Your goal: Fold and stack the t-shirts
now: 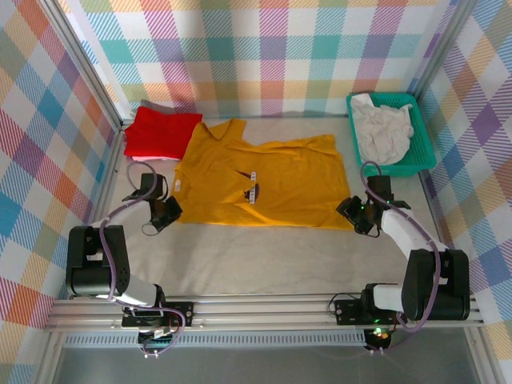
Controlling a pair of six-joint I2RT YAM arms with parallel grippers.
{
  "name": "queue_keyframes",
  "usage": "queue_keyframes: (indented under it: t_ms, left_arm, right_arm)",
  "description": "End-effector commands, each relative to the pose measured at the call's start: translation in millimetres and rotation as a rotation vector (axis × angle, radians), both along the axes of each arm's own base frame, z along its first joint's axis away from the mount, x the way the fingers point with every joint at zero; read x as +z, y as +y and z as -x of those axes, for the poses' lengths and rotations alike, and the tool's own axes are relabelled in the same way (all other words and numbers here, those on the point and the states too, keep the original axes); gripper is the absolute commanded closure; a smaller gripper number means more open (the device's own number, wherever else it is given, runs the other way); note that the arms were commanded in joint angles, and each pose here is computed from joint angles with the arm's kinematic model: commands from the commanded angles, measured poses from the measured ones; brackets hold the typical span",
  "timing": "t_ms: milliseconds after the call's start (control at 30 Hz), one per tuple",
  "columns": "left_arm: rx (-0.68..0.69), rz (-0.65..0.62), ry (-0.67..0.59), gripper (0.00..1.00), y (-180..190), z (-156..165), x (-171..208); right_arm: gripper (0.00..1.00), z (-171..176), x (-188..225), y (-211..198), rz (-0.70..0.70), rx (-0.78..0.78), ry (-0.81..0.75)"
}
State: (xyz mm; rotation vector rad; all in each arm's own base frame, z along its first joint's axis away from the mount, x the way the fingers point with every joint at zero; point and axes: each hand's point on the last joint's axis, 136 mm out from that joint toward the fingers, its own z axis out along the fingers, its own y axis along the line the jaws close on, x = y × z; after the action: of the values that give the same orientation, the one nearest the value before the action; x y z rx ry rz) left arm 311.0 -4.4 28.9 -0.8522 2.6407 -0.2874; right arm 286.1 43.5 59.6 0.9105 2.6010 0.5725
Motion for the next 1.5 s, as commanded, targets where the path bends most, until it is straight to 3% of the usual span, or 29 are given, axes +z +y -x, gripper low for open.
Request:
queue_keyframes:
  t_ms: [0, 167, 567, 833, 933, 1133, 1467]
  left_arm:
    - [0.038, 0.042, 0.031, 1.00, 3, 15, -2]
    - [0.069, 0.042, 0.018, 1.00, 14, 19, 3]
    - [0.066, 0.060, 0.035, 1.00, 14, 21, -1]
    - [0.073, 0.056, 0.012, 1.00, 18, 21, 12]
    - [0.083, 0.084, 0.002, 1.00, 19, 20, 15]
    - [0.107, 0.097, 0.004, 1.00, 32, 25, 22]
    - [0.086, 0.219, 0.066, 1.00, 15, 41, 8]
  right_arm:
    - [0.48, 14, -3, -12, -0.002, -0.055, 0.053]
    - [0.48, 19, -5, -30, 0.004, -0.097, 0.070]
    - [0.47, 12, -35, -2, -0.178, -0.047, 0.122]
    - [0.89, 2, -36, -6, -0.152, -0.054, 0.070]
    - [0.98, -3, -32, -11, -0.128, -0.059, 0.053]
    - [1.00, -1, -20, -35, -0.007, -0.108, 0.027]
    - [1.00, 22, -38, -24, -0.095, -0.116, 0.093]
